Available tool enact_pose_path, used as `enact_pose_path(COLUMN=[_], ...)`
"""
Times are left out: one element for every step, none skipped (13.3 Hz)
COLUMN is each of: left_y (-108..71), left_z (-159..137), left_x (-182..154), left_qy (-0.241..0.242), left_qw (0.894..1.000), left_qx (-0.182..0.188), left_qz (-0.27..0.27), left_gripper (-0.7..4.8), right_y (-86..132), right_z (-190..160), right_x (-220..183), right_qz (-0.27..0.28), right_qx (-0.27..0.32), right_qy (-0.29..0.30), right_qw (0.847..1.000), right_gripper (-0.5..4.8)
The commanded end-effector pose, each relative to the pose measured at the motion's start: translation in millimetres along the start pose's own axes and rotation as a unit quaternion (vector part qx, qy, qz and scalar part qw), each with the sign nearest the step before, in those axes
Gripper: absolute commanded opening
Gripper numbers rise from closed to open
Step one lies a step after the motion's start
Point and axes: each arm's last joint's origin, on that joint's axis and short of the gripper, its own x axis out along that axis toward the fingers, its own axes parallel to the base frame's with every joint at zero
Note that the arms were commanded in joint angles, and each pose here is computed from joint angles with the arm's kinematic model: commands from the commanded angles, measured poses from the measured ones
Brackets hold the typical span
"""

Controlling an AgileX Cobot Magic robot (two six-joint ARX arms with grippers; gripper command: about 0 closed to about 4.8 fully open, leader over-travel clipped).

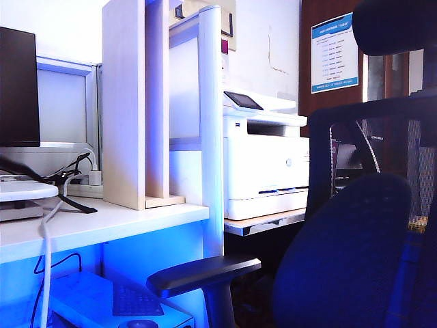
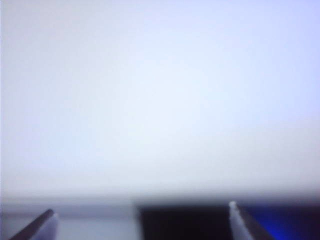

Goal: Grab the backpack from the chair and place it on the desk.

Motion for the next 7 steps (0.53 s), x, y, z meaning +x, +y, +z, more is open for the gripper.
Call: enact_pose_path(left_y=[9.2,5.6,-10.7,-36.3,-60.9,-69.0,-78.9], left_z=[45,55,62,72,91,101,112], left_x=[-20,-27,-37,-53,-78,-91,-110], left_qy=[-0.093,-0.098,-0.062,-0.047,-0.070,-0.079,-0.082], left_qw=[0.993,0.974,0.884,0.826,0.798,0.785,0.766], left_qx=[-0.069,-0.141,-0.254,-0.269,-0.250,-0.241,-0.232], left_qz=[-0.031,-0.148,-0.387,-0.493,-0.544,-0.566,-0.594], left_gripper=[4.79,4.79,1.62,-0.04,-0.05,-0.05,-0.05], right_y=[2,1,1,1,1,1,0], right_z=[2,2,2,2,2,3,3], right_x=[0,0,1,1,0,0,0], right_qz=[0.005,0.004,0.001,0.002,0.001,0.000,-0.003], right_qx=[-0.011,-0.021,-0.022,-0.023,-0.027,-0.039,-0.056], right_qy=[-0.004,-0.003,-0.005,-0.005,-0.005,-0.006,-0.009], right_qw=[1.000,1.000,1.000,1.000,1.000,0.999,0.998], right_gripper=[3.05,3.05,3.05,3.05,3.05,3.04,2.99])
